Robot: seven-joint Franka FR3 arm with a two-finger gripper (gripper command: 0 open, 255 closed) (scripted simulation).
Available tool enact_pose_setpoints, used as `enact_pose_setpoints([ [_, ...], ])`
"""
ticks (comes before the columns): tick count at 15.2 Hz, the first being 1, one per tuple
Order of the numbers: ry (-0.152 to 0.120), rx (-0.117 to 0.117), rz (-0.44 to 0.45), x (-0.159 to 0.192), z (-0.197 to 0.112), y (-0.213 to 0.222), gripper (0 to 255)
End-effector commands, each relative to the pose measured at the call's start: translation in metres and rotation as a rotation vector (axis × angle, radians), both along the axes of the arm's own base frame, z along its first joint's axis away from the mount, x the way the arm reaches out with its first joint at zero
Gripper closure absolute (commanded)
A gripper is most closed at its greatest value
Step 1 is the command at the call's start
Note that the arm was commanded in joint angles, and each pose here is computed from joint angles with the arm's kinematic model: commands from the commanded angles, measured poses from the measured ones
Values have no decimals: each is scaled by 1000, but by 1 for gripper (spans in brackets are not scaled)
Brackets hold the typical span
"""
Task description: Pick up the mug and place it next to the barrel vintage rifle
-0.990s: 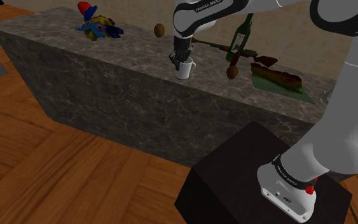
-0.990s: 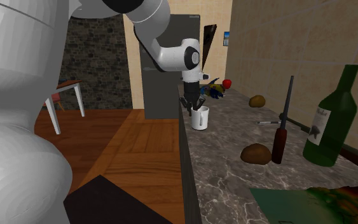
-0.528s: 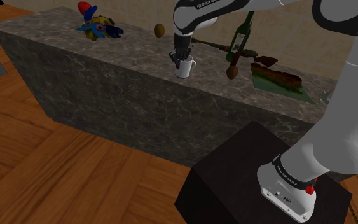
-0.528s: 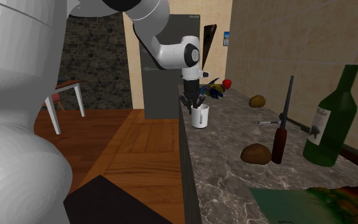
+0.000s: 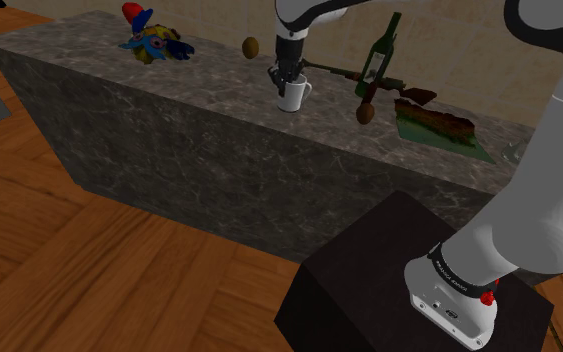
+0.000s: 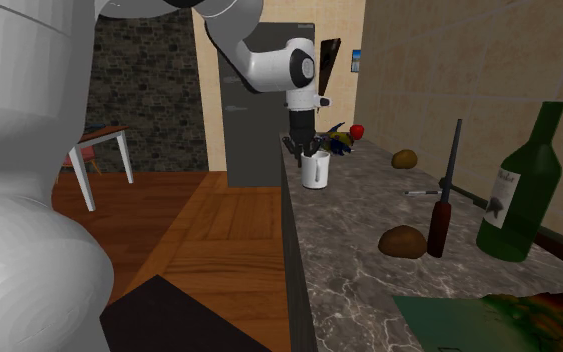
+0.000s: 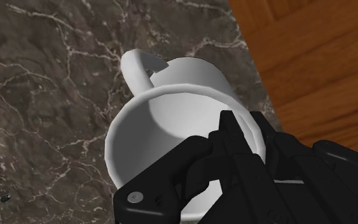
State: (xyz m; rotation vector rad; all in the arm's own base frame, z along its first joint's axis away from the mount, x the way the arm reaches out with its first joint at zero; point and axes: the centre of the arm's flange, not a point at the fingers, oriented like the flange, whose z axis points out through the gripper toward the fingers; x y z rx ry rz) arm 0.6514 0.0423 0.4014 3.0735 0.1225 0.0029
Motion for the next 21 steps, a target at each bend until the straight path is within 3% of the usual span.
enact_pose_setpoints([
  [1,0,0,0,0,10,0,255],
  [21,0,0,0,0,116,0,255],
])
